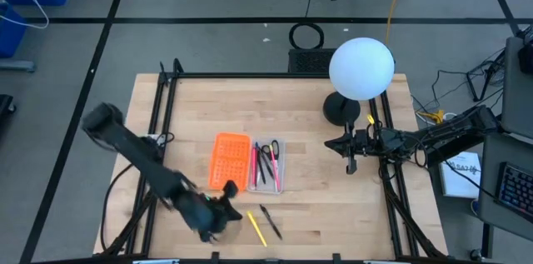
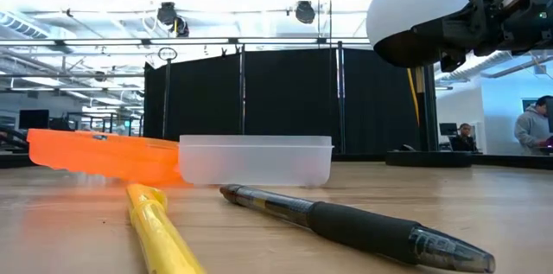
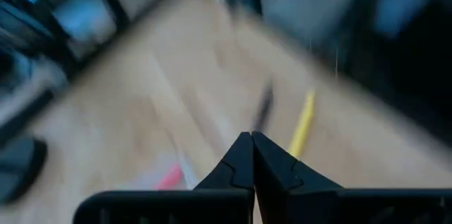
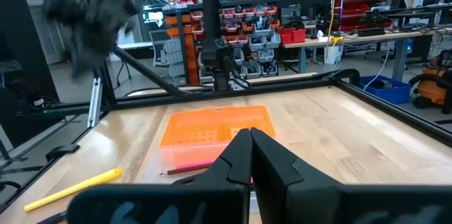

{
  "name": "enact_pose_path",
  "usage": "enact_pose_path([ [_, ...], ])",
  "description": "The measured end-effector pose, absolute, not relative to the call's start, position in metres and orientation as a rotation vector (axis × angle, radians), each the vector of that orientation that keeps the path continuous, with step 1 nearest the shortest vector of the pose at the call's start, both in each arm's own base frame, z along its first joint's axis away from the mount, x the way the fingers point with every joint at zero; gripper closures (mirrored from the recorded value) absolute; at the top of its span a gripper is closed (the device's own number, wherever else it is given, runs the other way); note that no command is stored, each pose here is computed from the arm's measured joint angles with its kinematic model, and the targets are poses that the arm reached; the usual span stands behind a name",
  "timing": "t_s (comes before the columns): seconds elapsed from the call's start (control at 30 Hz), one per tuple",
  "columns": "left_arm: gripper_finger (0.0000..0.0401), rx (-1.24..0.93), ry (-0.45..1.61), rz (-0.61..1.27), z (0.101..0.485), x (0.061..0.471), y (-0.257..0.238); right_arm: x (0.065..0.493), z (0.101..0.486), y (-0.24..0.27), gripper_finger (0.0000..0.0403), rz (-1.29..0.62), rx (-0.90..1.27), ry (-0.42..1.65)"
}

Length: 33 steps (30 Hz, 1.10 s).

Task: Pick & place school supplies into a supply box
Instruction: Put the transparent pen into the transparent supply box

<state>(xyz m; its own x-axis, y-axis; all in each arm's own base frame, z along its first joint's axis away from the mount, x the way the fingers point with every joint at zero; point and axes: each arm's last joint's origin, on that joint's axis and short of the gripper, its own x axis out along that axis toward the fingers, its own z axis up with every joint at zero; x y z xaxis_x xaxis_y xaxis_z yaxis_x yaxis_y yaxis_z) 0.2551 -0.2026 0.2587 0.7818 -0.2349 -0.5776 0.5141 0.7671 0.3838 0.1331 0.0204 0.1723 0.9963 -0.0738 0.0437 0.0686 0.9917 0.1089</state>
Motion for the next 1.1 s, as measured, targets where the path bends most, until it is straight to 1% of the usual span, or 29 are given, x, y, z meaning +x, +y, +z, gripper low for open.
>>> enact_pose_path([
  [0.07, 0.0396, 0.428, 0.362, -0.417, 0.274, 0.248, -0.185, 0.133, 0.172, 0.020, 0.0403, -0.072, 0.107, -0.046],
  [0.13, 0.0397, 0.338, 0.288, -0.358, 0.277, 0.241, -0.162, 0.133, 0.172, 0.020, 0.0403, -0.074, 0.105, -0.049],
  [0.27, 0.0399, 0.283, 0.241, -0.287, 0.271, 0.221, -0.118, 0.133, 0.173, 0.020, 0.0403, -0.102, 0.098, -0.053],
  [0.37, 0.0397, 0.242, 0.144, -0.247, 0.260, 0.202, -0.092, 0.133, 0.173, 0.020, 0.0403, -0.099, 0.082, -0.052],
  [0.5, 0.0398, 0.178, -0.011, -0.206, 0.245, 0.179, -0.073, 0.133, 0.172, 0.020, 0.0403, -0.099, 0.079, -0.050],
  [0.67, 0.0399, 0.139, -0.034, -0.095, 0.225, 0.165, -0.056, 0.134, 0.172, 0.020, 0.0403, -0.099, 0.074, -0.043],
  [0.73, 0.0399, 0.126, -0.030, -0.071, 0.220, 0.163, -0.050, 0.134, 0.171, 0.020, 0.0403, -0.099, 0.073, -0.040],
  [0.83, 0.0396, 0.131, -0.001, -0.044, 0.203, 0.160, -0.044, 0.134, 0.171, 0.020, 0.0403, -0.099, 0.060, -0.034],
  [1.1, 0.0393, 0.111, -0.137, 0.051, 0.175, 0.143, -0.025, 0.135, 0.170, 0.020, 0.0403, -0.100, 0.046, -0.025],
])
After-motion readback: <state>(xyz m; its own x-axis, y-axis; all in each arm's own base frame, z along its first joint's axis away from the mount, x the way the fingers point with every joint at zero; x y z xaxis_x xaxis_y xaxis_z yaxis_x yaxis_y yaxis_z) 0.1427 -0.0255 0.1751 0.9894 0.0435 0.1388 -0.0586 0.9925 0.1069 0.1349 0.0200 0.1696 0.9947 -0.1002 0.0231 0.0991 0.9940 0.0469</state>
